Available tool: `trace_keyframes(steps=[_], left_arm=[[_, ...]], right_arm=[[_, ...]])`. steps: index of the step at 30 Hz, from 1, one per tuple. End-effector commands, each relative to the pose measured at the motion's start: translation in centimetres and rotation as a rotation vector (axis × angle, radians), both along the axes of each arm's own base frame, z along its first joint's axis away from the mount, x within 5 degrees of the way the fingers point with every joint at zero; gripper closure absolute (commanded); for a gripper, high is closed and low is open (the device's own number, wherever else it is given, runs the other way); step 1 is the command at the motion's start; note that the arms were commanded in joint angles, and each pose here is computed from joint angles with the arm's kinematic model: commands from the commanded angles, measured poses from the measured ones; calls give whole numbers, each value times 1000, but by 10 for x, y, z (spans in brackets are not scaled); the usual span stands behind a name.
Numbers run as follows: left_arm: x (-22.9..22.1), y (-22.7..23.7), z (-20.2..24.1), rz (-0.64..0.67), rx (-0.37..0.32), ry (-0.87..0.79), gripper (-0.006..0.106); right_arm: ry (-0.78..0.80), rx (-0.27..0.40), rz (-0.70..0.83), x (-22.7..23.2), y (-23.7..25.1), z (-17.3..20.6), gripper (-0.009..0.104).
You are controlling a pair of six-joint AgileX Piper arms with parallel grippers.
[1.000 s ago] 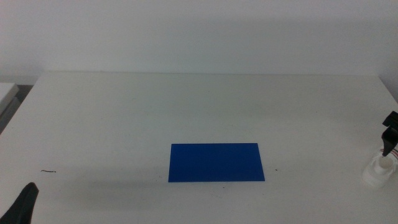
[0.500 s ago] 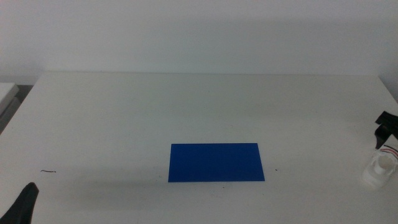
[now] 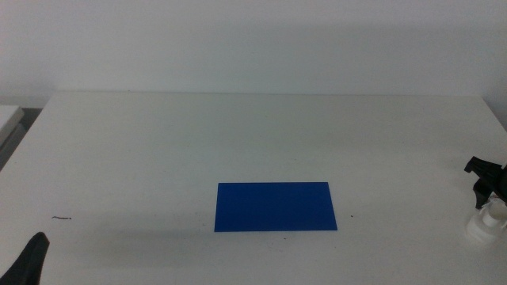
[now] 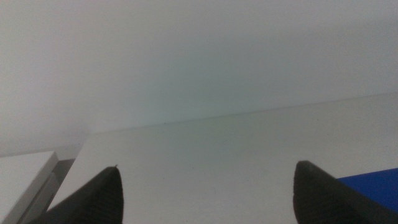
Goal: Use one arm to grab the shoe from the table and place it on the mat.
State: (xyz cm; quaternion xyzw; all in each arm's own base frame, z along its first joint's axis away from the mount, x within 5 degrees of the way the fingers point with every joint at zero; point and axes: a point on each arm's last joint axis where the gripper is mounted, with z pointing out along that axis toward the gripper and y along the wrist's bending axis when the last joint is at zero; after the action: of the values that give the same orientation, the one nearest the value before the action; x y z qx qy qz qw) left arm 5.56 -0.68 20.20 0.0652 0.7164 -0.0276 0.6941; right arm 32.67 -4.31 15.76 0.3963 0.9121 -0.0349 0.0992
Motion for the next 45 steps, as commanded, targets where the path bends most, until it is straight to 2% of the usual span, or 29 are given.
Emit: trace_keyframes(steps=[1,2,3,8,12,15,20,23,25,28,31,34,39,45], left_arm=[[0,-1,1,-8,-6,-6,7],[0,-1,1,-8,-6,-6,7],[0,-1,1,-8,-6,-6,7],[0,-1,1,-8,-6,-6,7],[0,-1,1,-8,-6,-6,7],[0,-1,1,-8,-6,-6,7],[0,-1,1,-8,-6,-6,7],[0,-1,1,-8,-6,-6,7],[0,-1,1,-8,-6,-6,7],[0,-1,1,-8,-6,-6,7],[0,-1,1,-8,-6,-6,7],[0,-1,1,-8,-6,-6,7],[0,-1,1,-8,-6,-6,7],[0,-1,1,-8,-6,-6,7]], right_arm=[[9,-19,-15,-3,6,13,82],[10,-27,-5,-3,13,19,94],[14,-37,8,-3,23,28,97],[-40,-52,202,7,103,69,84],[-123,30,378,12,195,84,74],[-136,72,487,15,254,84,72],[-81,53,597,18,304,71,72],[-64,24,820,16,321,65,72],[-53,-14,1055,14,328,61,72],[9,-85,1524,8,334,54,72],[71,-164,1793,7,331,50,72],[61,-238,1914,11,330,50,72],[-58,-254,1930,18,337,50,72],[-6,-285,2135,16,337,38,73]])
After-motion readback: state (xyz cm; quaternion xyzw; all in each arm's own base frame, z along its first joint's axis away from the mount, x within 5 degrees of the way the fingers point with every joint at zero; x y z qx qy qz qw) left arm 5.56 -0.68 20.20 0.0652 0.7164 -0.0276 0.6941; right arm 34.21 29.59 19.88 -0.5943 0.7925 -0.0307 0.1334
